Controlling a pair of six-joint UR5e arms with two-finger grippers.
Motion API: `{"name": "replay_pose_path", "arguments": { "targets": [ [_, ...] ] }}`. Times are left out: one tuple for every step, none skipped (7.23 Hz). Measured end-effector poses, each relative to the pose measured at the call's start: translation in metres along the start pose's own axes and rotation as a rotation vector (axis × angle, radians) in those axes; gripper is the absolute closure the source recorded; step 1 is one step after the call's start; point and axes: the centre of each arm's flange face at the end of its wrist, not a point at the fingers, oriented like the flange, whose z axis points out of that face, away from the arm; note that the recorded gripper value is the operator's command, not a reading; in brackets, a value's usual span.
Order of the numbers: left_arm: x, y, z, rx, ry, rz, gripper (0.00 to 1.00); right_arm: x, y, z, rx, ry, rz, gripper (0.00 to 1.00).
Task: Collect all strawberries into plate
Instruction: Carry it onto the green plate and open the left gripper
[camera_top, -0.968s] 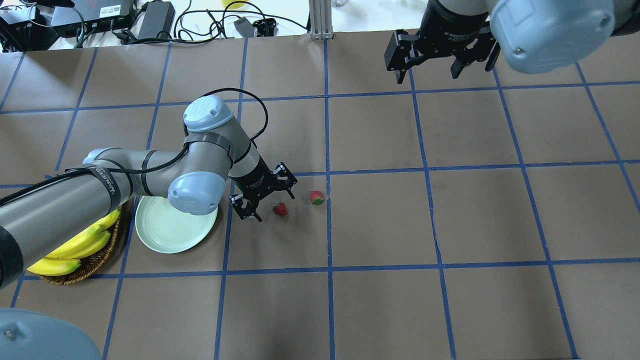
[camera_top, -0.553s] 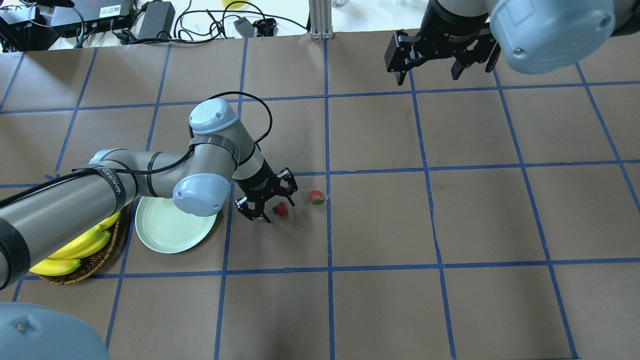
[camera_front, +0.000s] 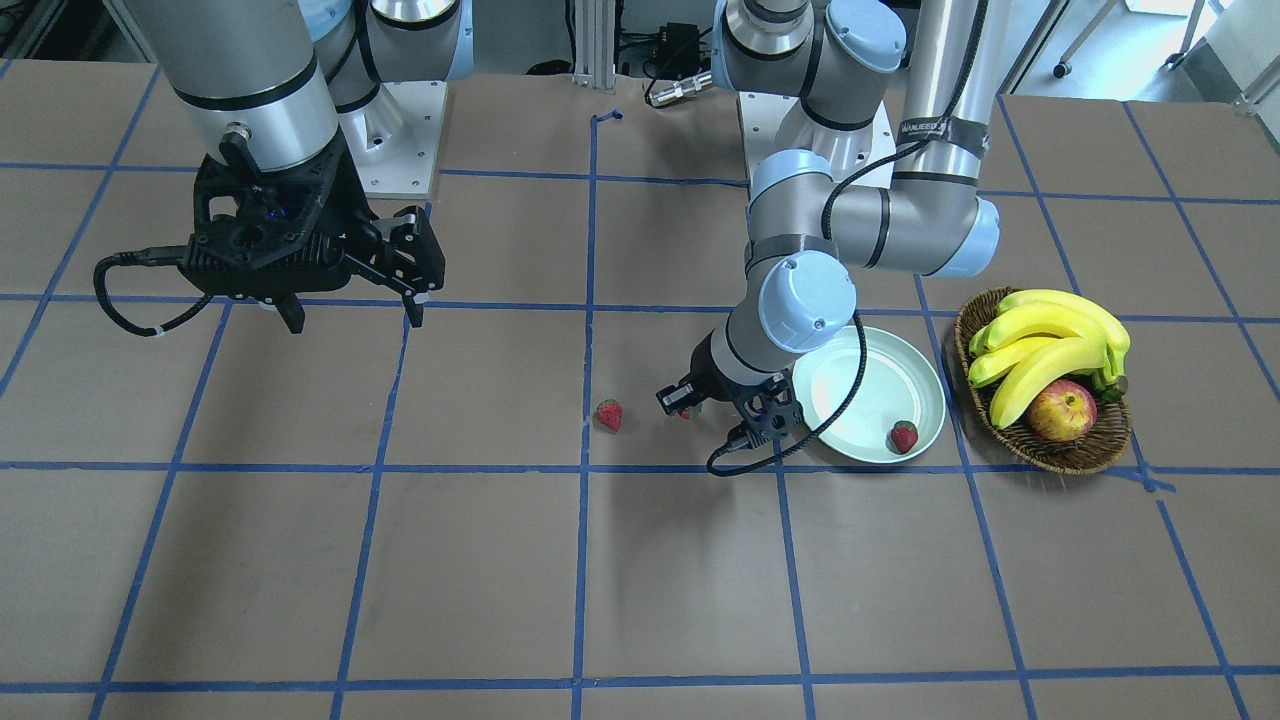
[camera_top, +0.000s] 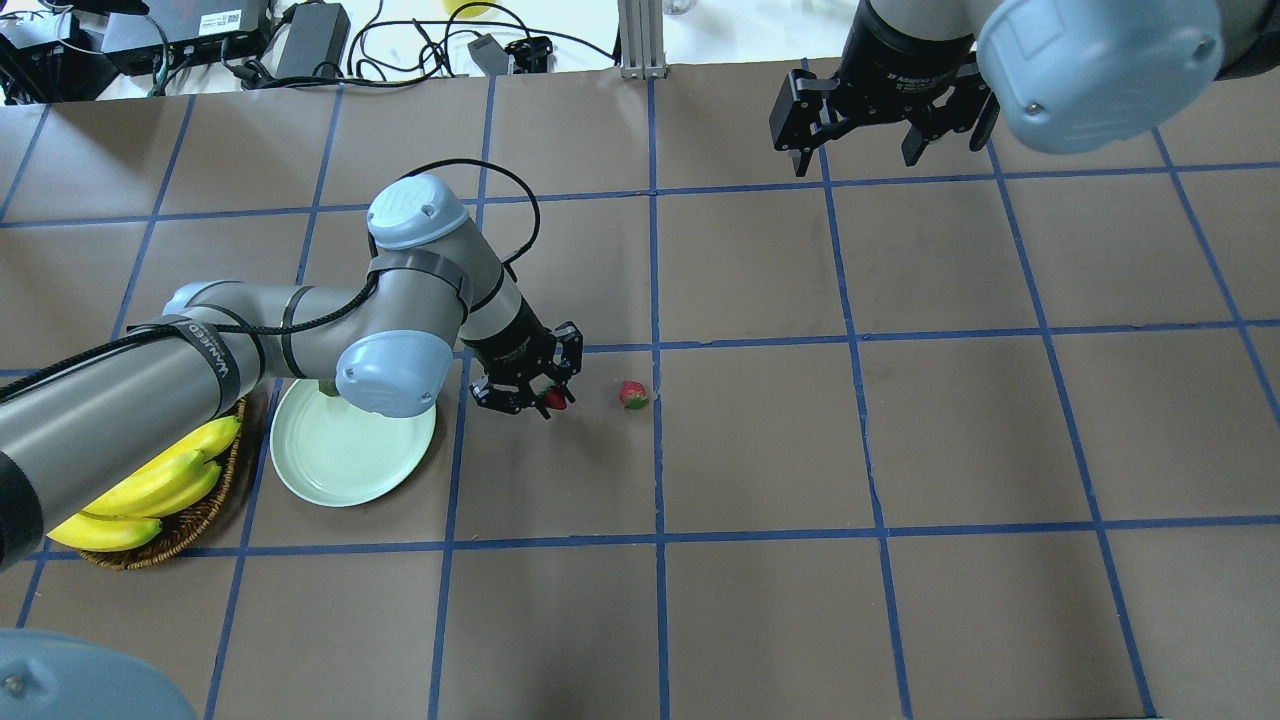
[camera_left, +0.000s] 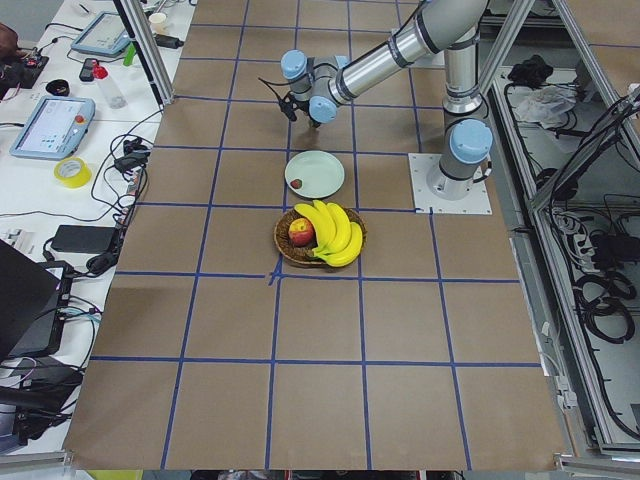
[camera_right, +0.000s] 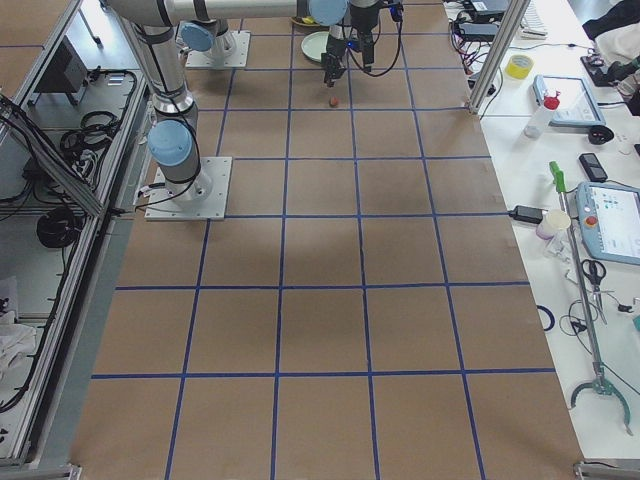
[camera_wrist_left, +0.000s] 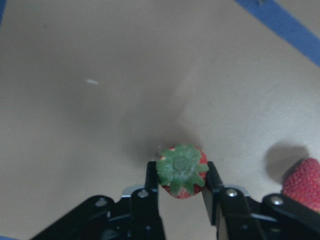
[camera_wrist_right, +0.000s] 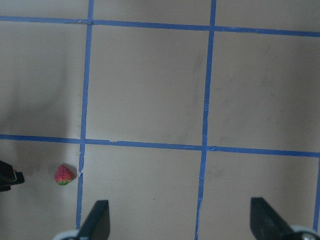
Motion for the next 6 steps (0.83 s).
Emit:
{"name": "replay_pose_path", "arguments": {
  "targets": [
    [0.003, -0.021, -0.032, 0.048, -0.021, 0.016, 1.00, 0.000, 0.000, 0.000, 0.000, 0.001, -0.001, 0.00],
    [-0.005, -0.044, -0.063, 0.076, -0.067, 0.060, 1.00, 0.001, 0.000, 0.000, 0.000, 0.003, -0.003, 0.00],
    [-0.027, -0.067, -0.088, 0.078, -0.117, 0.107, 1.00, 0.001, 0.000, 0.000, 0.001, 0.005, -0.004, 0.00],
    [-0.060, -0.088, -0.102, 0.056, -0.164, 0.149, 1.00, 0.002, 0.000, 0.001, 0.001, 0.007, -0.004, 0.00],
    [-0.094, -0.103, -0.108, 0.019, -0.200, 0.191, 1.00, 0.003, -0.001, 0.001, 0.001, 0.008, -0.002, 0.00],
    [-0.120, -0.110, -0.105, -0.024, -0.219, 0.215, 1.00, 0.003, -0.001, 0.001, 0.001, 0.008, 0.000, 0.00]
  ]
}}
